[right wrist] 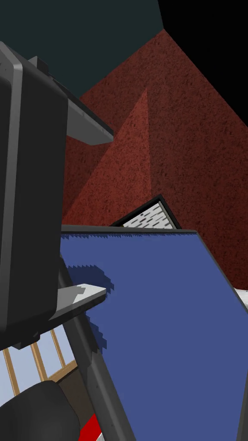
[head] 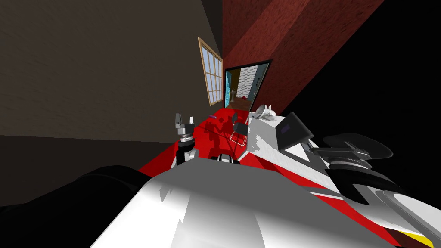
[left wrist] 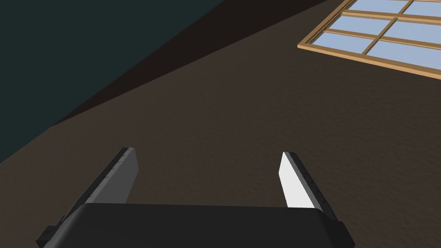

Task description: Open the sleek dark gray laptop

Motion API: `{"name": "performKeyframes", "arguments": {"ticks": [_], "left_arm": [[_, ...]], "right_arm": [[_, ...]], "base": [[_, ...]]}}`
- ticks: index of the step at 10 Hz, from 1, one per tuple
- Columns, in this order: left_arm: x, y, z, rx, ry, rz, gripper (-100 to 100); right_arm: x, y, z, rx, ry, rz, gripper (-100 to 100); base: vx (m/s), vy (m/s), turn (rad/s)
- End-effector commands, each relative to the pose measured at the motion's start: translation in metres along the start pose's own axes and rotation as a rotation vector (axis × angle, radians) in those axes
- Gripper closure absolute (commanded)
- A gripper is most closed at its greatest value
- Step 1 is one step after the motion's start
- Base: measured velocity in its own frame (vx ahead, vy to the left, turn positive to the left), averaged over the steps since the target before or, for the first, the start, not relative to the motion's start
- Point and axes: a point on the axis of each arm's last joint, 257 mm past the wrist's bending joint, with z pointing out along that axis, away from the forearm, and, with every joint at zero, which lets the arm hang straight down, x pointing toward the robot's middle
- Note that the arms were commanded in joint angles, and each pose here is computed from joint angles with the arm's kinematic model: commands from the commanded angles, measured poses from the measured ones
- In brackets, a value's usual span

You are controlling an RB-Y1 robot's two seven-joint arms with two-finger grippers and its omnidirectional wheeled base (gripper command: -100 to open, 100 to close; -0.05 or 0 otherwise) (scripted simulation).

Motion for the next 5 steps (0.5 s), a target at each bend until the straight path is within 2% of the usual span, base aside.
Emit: {"name": "performKeyframes", "arguments": {"ticks": [1, 5], "left_arm": [[0.0, 0.0, 0.0, 0.0, 0.0, 0.0, 0], [0.0, 0.0, 0.0, 0.0, 0.0, 0.0, 0]], "right_arm": [[0.002, 0.006, 0.004, 0.004, 0.002, 0.076, 100], [0.003, 0.021, 0.012, 0.009, 0.003, 0.23, 100]], "base": [[-0.055, -0.062, -0.002], [-0.097, -0.108, 0.002]]}}
